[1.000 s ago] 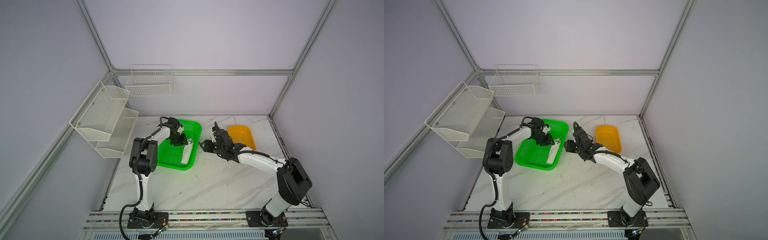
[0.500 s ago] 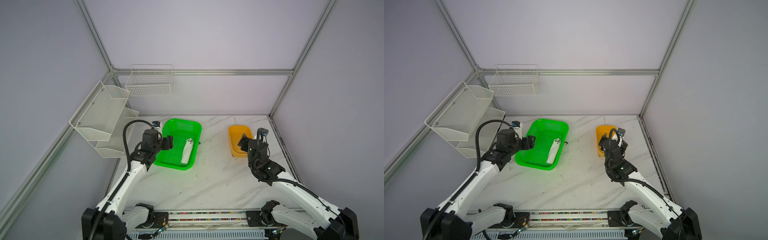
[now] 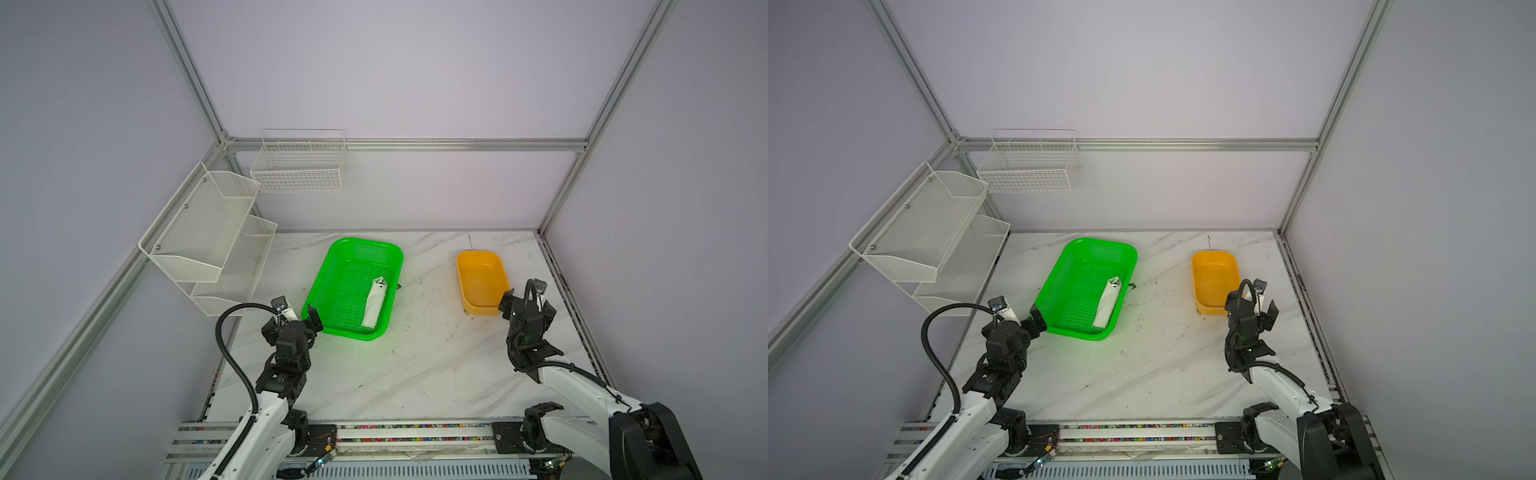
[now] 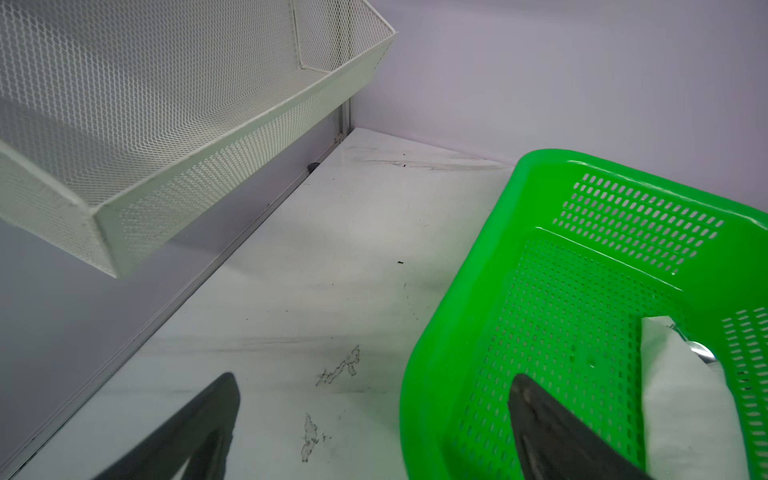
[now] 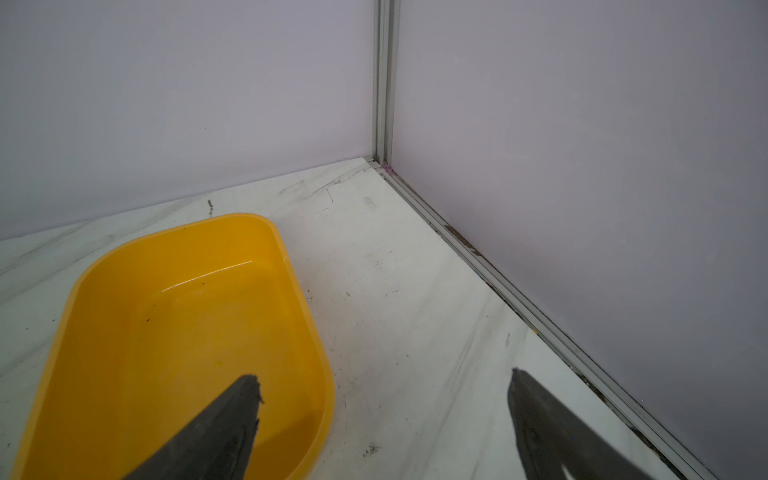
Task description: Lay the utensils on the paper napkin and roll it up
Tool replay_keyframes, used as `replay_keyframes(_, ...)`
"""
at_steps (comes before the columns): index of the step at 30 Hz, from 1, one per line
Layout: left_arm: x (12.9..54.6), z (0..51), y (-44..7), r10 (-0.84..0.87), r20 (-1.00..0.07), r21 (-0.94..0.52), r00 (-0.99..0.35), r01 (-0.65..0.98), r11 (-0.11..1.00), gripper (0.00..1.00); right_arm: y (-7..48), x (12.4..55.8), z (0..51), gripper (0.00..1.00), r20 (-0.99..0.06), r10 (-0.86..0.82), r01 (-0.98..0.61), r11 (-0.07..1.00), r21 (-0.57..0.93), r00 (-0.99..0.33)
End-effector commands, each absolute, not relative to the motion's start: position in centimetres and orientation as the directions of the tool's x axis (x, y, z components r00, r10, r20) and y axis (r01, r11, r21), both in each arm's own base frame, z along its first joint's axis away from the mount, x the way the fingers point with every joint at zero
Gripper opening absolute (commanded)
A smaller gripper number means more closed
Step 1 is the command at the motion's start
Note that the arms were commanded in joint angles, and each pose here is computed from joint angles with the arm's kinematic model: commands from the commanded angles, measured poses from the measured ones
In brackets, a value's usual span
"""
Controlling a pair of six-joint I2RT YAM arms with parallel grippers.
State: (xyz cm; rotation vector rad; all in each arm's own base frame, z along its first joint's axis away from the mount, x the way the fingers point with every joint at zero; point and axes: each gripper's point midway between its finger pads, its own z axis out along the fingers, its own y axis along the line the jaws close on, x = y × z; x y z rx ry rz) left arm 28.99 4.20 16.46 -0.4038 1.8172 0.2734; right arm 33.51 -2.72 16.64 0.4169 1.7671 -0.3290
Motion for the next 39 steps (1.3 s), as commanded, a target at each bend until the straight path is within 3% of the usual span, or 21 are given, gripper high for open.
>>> replay_keyframes(1, 30.4, 18.3, 4.7, -0.039, -0.991, 0.020, -0.129, -0.421, 0.907, 1.00, -1.0, 35.3, 18.5, 0.94, -0.992, 0.085, 0.328, 0.943, 0.051, -0.090)
replay_keyframes(6, 33.8, 16.6, 3.4, 0.044, -0.983, 0.105, -0.179, -0.347, 0.932, 1.00, 0.5, 36.7, 18.4, 0.94, -0.997, 0.052, 0.235, 0.971, 0.039, -0.050)
replay_keyframes(13, 36.8, 15.7, 3.1, 0.076, -0.991, 0.107, -0.110, -0.309, 0.945, 1.00, 1.3, 38.5, 17.7, 0.95, -0.999, 0.030, 0.151, 0.988, 0.027, -0.017)
replay_keyframes(20, 37.8, 13.0, 4.0, 0.036, -0.989, 0.080, -0.147, -0.303, 0.950, 1.00, 2.2, 40.4, 17.5, 0.95, -1.000, 0.008, 0.064, 0.998, 0.009, 0.007)
replay_keyframes(23, 37.8, 12.6, 4.3, 0.047, -0.991, 0.086, -0.129, -0.321, 0.943, 1.00, 2.0, 41.3, 17.2, 0.95, -1.000, 0.009, 0.069, 0.998, 0.010, 0.009)
replay_keyframes(30, 39.2, 11.7, 4.7, 0.022, -0.974, 0.099, -0.224, -0.341, 0.935, 0.99, 2.2, 41.8, 14.6, 0.95, -1.000, 0.014, 0.038, 0.999, 0.015, 0.023)
replay_keyframes(39, 39.3, 11.8, 4.7, 0.026, -0.975, 0.102, -0.221, -0.340, 0.935, 1.00, 0.1, 43.5, 13.4, 0.97, -0.997, 0.060, 0.173, 0.984, 0.051, -0.048)
